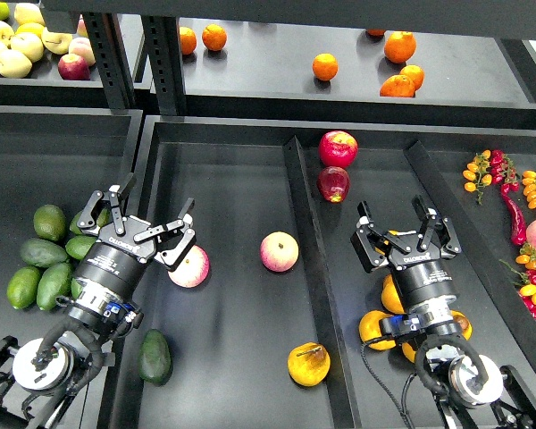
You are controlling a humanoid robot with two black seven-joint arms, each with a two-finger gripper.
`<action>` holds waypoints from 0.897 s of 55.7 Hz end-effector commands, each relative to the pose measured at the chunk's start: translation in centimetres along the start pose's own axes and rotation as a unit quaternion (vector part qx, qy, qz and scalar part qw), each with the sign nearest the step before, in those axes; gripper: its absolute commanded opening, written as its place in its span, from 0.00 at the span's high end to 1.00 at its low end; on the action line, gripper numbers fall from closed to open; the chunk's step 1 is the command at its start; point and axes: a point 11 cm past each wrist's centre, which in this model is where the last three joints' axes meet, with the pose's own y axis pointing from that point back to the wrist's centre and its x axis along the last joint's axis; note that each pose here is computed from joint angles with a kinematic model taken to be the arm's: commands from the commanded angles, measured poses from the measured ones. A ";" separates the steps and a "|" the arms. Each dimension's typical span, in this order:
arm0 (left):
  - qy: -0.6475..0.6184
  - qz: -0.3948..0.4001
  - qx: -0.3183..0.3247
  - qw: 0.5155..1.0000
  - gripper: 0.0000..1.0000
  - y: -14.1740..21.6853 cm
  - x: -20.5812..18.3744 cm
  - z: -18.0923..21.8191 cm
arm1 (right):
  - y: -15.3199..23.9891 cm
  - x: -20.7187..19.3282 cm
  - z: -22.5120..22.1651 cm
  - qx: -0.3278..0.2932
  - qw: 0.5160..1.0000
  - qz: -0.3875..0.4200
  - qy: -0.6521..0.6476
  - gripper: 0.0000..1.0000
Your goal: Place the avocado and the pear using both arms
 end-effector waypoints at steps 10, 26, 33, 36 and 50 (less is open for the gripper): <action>-0.009 -0.001 0.010 1.000 0.00 -0.1 0.0 -0.5 | 0.2 0.1 -0.8 0.013 1.000 0.004 0.000 0.01; -0.019 -0.005 0.038 0.999 0.00 -0.5 -0.3 -1.0 | 0.3 0.1 -0.8 0.013 1.000 0.006 -0.001 0.00; -0.068 -0.003 0.105 0.992 0.00 -0.6 -0.4 -2.4 | 0.3 0.3 -1.0 0.015 1.000 0.014 0.000 0.00; -0.092 -0.003 0.126 0.988 0.00 -0.8 -0.5 -2.8 | 0.3 0.3 -1.3 0.019 1.000 0.018 -0.001 0.00; -0.165 -0.036 0.236 0.957 0.00 -3.2 -2.8 -4.9 | 0.1 -0.2 -3.3 0.049 0.998 0.026 0.000 0.00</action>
